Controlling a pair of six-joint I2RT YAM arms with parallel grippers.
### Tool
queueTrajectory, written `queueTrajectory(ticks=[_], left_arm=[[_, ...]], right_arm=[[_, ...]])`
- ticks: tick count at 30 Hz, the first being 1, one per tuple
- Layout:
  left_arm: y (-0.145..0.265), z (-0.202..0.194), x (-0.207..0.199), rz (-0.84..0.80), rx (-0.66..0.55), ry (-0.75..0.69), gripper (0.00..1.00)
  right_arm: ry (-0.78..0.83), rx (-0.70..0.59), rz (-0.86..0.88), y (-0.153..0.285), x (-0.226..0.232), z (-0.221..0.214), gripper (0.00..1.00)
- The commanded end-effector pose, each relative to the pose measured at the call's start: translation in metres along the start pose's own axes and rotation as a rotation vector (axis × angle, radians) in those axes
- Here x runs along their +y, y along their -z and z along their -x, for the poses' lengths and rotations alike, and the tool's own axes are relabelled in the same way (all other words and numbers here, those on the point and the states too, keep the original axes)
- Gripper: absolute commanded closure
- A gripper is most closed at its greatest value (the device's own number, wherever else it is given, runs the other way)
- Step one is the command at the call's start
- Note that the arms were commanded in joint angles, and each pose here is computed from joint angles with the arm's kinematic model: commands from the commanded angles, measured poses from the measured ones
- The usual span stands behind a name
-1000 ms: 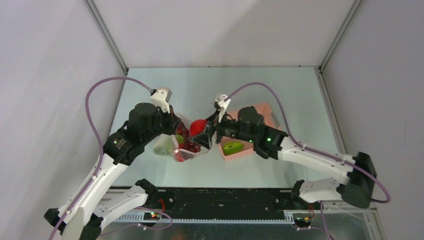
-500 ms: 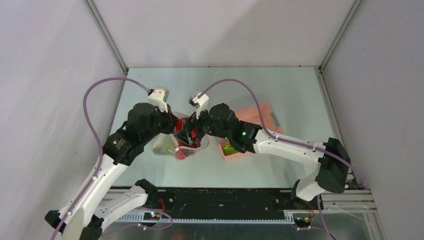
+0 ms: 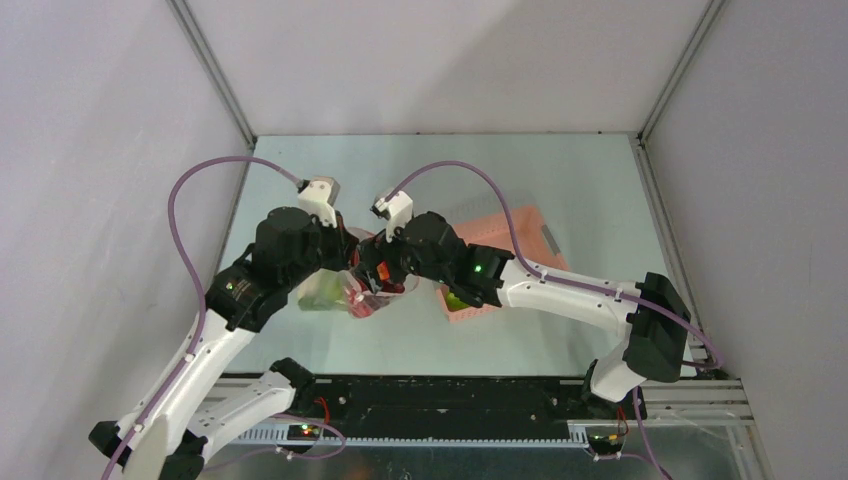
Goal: Place the food in the zip-top bag and seal the zipper
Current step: Place the fake fruit in the zipper food storage bag.
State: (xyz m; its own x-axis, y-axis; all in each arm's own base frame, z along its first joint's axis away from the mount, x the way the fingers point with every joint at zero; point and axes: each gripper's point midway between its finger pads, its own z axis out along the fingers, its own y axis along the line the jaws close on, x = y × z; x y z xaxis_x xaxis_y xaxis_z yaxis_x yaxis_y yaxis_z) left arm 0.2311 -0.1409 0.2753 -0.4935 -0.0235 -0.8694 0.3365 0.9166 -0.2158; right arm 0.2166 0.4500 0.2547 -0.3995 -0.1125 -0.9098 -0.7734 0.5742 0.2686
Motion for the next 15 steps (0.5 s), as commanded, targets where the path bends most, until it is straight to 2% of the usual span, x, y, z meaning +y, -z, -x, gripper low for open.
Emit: queueTrajectory(ticks=[1,8,15], left_arm=[[0.006,0.027,-0.017,-0.079,-0.107,0.018,1.0],[0.007,0.028,-0.016,-0.073,-0.112,0.023,1.0],[0.008,0.029,-0.015,-0.07,-0.117,0.027,1.0]], right_arm=[[0.007,-0.024,0.054,0.01,0.016,0.02,0.03],[0.013,-0.024,0.184,0.028,0.041,0.028,0.01],[0.004,-0.078,0.2,0.052,0.046,0.048,0.01]])
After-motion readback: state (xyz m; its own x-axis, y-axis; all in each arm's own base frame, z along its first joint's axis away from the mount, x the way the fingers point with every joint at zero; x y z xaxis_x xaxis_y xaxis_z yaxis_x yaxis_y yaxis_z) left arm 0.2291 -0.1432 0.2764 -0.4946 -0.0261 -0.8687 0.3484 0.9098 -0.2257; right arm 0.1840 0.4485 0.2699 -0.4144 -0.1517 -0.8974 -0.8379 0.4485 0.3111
